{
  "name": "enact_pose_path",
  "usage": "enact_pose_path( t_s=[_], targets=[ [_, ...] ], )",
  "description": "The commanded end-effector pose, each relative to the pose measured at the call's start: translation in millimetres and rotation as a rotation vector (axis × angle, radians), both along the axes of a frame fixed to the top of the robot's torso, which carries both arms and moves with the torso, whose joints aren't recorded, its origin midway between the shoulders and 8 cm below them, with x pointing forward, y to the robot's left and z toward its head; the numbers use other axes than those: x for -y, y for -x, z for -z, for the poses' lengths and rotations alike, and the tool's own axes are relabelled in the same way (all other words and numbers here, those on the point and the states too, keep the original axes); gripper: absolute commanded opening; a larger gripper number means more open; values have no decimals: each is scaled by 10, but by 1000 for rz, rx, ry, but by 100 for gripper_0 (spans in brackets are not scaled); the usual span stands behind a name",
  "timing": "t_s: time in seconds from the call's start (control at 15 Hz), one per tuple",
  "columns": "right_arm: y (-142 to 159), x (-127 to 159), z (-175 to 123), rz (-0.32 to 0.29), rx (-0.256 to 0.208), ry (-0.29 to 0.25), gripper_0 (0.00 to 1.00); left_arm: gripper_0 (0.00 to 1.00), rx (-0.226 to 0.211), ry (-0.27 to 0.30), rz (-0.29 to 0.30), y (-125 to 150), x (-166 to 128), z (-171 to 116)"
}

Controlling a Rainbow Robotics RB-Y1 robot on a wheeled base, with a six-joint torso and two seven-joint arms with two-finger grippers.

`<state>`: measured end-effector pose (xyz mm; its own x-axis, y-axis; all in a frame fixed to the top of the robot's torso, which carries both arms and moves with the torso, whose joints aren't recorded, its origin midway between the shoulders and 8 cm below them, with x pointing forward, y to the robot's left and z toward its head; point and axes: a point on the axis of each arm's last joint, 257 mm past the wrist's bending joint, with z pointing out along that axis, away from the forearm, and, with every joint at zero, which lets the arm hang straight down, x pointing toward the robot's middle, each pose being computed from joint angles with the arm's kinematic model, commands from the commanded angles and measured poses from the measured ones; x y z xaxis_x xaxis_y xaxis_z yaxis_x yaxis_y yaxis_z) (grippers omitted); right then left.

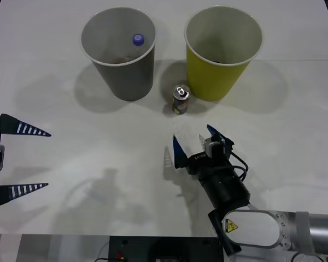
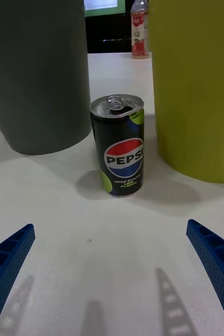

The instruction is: Put the can into the green bin and the plastic bottle into the gray bin

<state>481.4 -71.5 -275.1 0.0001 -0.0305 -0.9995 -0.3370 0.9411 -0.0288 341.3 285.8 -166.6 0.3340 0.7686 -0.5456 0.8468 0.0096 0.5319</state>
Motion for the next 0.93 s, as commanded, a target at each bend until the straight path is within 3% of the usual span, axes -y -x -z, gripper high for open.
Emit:
enact_pose_path(
  t_s=[0.07,0.93],
  targets=[
    [-139,-89,0,19,14,1,100,100,0,0,0,0,0,0],
    [-683,-368,-189,60,41,6,100,100,0,0,0,0,0,0]
  ],
)
